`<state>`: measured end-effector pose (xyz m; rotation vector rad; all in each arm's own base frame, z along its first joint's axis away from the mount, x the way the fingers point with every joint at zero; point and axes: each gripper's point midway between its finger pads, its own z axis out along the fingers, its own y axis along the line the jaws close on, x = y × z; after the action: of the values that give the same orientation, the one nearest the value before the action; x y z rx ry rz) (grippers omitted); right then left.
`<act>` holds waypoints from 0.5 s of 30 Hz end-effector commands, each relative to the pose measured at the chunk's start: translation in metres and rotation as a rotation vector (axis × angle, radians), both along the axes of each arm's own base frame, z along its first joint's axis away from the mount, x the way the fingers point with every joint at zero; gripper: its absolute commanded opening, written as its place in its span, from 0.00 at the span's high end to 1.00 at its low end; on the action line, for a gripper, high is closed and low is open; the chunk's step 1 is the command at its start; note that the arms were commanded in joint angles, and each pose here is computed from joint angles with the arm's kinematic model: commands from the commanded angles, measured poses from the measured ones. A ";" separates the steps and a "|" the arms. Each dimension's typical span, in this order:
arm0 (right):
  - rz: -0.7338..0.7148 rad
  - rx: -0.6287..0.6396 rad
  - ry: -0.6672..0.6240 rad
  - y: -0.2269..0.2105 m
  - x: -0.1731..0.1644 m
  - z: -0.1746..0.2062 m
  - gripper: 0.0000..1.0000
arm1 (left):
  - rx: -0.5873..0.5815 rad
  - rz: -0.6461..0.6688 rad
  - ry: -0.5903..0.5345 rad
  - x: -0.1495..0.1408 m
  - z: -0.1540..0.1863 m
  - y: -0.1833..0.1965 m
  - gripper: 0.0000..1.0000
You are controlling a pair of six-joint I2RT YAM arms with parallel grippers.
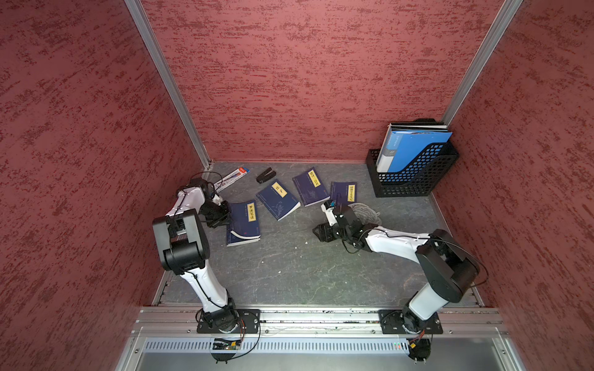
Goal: Wipe the cover of the book
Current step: Place the book on the book.
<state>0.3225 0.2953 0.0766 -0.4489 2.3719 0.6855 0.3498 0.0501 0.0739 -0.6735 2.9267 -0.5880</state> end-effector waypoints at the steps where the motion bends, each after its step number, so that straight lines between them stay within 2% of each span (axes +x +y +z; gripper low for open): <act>1: 0.017 0.007 -0.015 0.008 0.006 0.007 0.30 | 0.037 -0.031 0.044 -0.004 -0.009 0.003 0.89; 15: 0.020 -0.018 0.002 0.009 0.008 -0.004 0.29 | 0.159 -0.047 0.061 -0.003 -0.005 0.016 0.51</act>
<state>0.3311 0.3022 0.0753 -0.4538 2.3737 0.6817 0.3448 0.0613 0.0701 -0.6318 2.9912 -0.4055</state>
